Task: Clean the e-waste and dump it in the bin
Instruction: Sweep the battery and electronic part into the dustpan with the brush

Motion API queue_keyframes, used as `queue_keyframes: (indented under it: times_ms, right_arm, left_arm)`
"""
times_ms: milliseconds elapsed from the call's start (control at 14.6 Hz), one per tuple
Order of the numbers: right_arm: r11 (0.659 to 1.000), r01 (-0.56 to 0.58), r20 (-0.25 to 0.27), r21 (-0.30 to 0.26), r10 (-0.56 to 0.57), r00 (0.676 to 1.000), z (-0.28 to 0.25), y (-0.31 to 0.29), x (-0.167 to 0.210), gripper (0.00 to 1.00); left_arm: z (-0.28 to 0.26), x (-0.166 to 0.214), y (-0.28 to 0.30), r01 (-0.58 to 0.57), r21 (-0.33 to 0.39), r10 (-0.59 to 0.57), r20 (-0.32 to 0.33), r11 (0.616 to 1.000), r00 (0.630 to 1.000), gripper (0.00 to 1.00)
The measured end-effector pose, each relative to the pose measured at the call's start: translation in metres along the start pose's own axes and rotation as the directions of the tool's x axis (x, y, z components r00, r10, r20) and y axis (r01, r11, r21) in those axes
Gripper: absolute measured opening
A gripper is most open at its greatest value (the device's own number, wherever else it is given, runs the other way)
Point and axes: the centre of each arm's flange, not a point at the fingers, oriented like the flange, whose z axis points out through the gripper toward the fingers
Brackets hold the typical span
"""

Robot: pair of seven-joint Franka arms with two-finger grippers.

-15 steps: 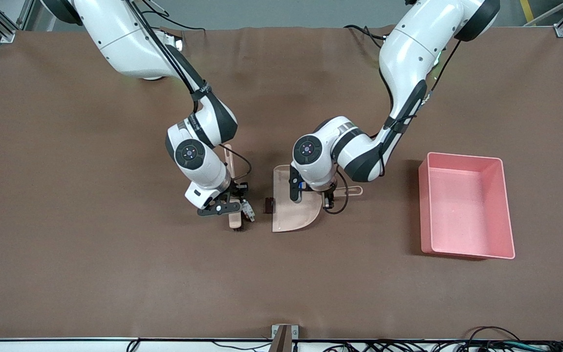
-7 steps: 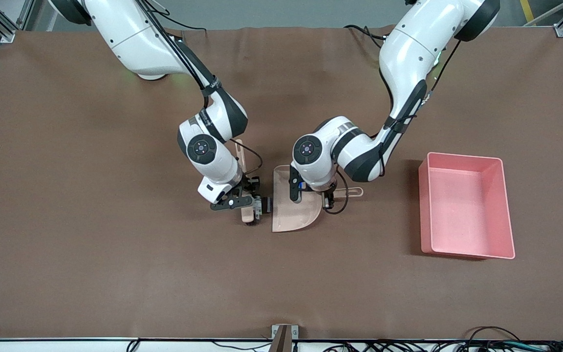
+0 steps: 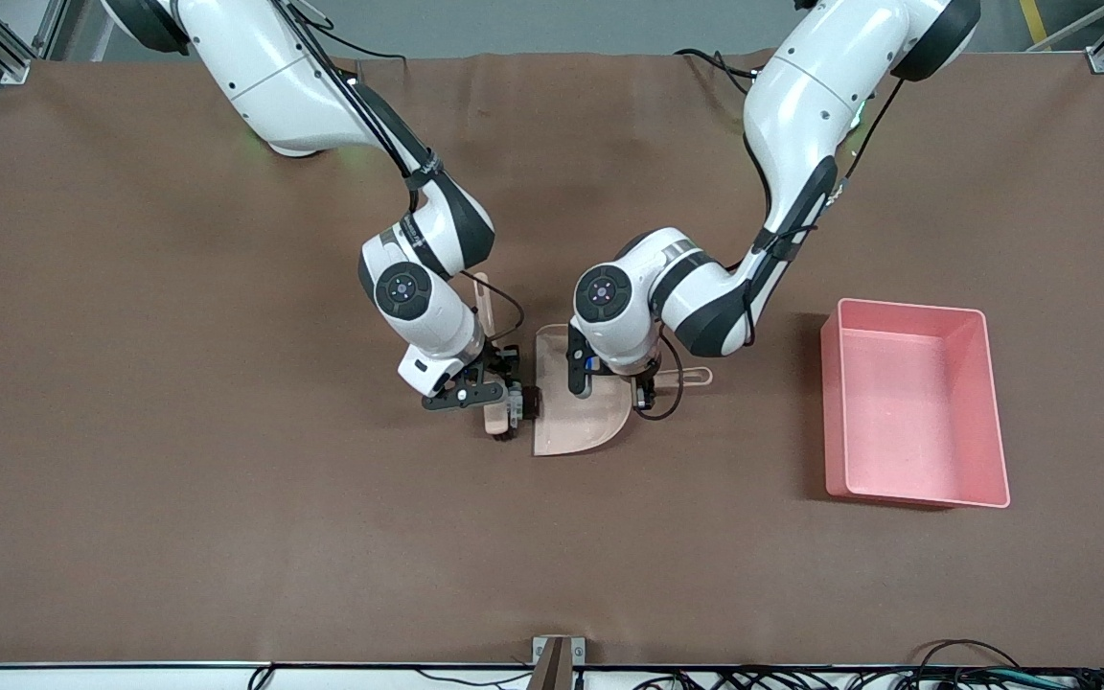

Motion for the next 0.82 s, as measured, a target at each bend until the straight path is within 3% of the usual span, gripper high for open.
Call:
queue_keyframes:
  times_ms: [480,823]
  right_arm:
    - [0.998,-0.019,-0.001,0.064,0.019,1.0,-0.006,-0.032,-0.003,0.43]
    - [0.996,-0.048,0.005,0.079,0.048,0.999,-0.003,-0.052,-0.01,0.43]
  left_arm:
    - [0.0,0.0,0.0,-0.001,0.001,0.001,0.001,1.0,1.0,0.33]
    - [0.0,0.0,0.0,-0.001,0.001,0.001,0.001,1.0,1.0,0.33]
